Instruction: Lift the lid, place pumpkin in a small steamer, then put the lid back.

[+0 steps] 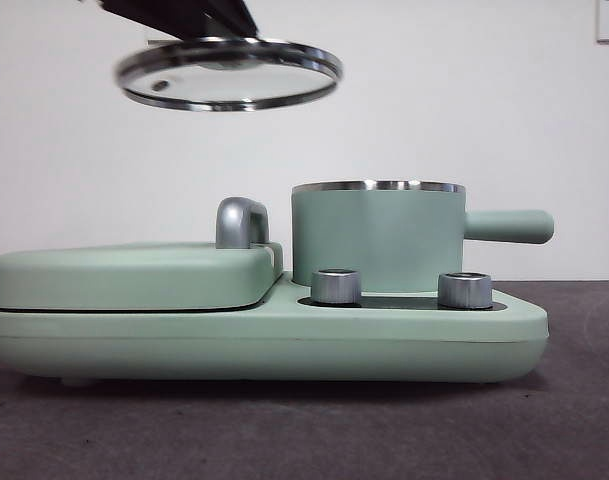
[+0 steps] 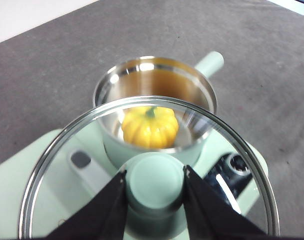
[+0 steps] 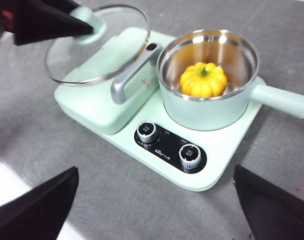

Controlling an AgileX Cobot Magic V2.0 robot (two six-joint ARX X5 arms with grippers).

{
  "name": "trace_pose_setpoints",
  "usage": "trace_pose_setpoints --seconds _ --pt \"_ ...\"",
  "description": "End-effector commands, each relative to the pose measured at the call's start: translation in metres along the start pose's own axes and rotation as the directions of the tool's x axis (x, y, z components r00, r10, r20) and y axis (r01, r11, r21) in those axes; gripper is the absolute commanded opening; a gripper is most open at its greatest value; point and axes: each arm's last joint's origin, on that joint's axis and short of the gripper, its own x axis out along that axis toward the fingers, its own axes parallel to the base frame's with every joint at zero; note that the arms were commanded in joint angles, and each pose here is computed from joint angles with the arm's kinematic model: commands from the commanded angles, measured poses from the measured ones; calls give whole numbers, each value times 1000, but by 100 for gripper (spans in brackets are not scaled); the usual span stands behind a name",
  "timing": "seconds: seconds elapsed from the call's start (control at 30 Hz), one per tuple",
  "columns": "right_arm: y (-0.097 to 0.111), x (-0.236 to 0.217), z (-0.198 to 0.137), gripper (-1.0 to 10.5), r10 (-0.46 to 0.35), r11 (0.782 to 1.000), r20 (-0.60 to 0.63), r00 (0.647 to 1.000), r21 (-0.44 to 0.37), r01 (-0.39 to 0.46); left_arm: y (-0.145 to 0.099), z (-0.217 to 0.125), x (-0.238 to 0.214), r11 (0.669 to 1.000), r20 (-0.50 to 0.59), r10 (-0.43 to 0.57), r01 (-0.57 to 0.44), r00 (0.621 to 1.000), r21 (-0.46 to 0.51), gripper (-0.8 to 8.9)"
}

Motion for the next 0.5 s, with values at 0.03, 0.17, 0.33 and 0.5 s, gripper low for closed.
trace_pose_setpoints --seconds 0.03,0.17,0.33,0.5 --pt "-1 -5 -1 485 0 1000 36 999 18 0 0 29 7 1000 72 -13 12 997 8 6" --pt "-2 -11 -3 485 2 1000 60 998 21 -3 2 47 34 1000 63 -20 19 998 10 6" --pt "-3 -12 -4 485 4 1000 65 998 22 -5 3 59 72 999 38 -33 33 999 19 6" --pt "-3 -12 -4 485 4 1000 67 998 25 -6 -1 61 107 997 20 -51 50 999 56 6"
